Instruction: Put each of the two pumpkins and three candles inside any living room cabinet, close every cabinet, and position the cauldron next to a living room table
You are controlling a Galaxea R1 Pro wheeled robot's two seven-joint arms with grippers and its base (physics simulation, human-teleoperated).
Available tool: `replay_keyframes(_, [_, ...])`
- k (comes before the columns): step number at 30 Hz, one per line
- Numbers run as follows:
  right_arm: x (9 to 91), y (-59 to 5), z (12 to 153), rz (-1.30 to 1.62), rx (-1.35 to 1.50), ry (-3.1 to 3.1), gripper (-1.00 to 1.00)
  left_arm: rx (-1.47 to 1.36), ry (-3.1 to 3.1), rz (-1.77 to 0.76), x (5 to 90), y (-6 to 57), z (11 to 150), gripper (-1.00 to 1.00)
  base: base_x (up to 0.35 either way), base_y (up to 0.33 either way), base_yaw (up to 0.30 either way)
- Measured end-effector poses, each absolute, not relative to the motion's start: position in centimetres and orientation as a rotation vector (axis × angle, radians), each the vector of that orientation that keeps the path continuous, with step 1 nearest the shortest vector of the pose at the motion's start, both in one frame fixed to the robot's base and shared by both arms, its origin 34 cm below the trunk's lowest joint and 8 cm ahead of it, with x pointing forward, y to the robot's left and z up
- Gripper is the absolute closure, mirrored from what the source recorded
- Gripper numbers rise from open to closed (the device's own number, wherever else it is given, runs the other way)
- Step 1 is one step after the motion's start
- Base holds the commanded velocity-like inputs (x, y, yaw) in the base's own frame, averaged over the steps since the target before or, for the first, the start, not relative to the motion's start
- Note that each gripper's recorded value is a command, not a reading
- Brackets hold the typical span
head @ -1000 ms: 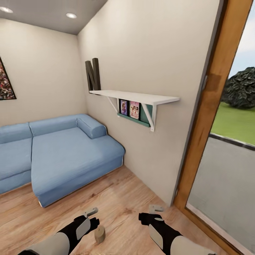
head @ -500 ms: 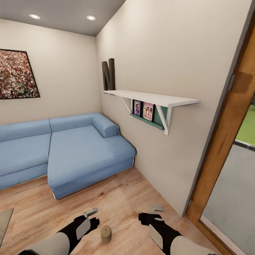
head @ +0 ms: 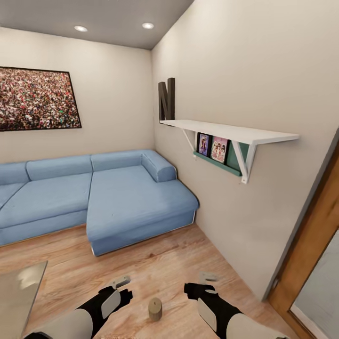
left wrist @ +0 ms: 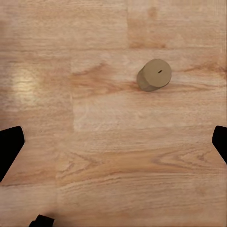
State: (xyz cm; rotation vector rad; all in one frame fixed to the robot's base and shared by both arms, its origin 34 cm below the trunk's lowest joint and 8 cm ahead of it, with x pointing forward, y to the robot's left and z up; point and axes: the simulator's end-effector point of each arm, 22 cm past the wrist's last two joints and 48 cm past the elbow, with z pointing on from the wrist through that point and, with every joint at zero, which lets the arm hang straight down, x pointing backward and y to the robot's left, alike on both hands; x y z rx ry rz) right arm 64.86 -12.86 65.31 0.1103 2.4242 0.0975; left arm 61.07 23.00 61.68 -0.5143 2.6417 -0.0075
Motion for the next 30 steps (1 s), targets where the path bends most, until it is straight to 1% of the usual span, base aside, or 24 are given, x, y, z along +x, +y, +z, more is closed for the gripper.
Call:
replay_keyframes(4, [64.86, -12.85, 65.31, 0.097, 0.11, 2.424, -1.0, -0.513, 2.641, -0.008, 61.08, 22.98, 61.68, -1.0, 0.018, 0.0, 0.276])
replay_keyframes(8, [64.85, -12.85, 65.34, 0.097, 0.11, 2.424, -1.0, -0.514, 2.641, -0.008, 61.06, 22.97, 61.7, -1.0, 0.151, 0.0, 0.276])
replay_keyframes(25, [64.85, -12.85, 65.35, 0.097, 0.109, 2.423, -1.0, -0.514, 2.641, -0.008, 61.05, 22.97, 61.71, -1.0, 0.277, 0.0, 0.276])
replay_keyframes(30, [64.85, -12.85, 65.34, 0.097, 0.109, 2.424, -1.0, -0.513, 2.642, -0.008, 61.06, 22.92, 61.7, -1.0, 0.203, 0.0, 0.276])
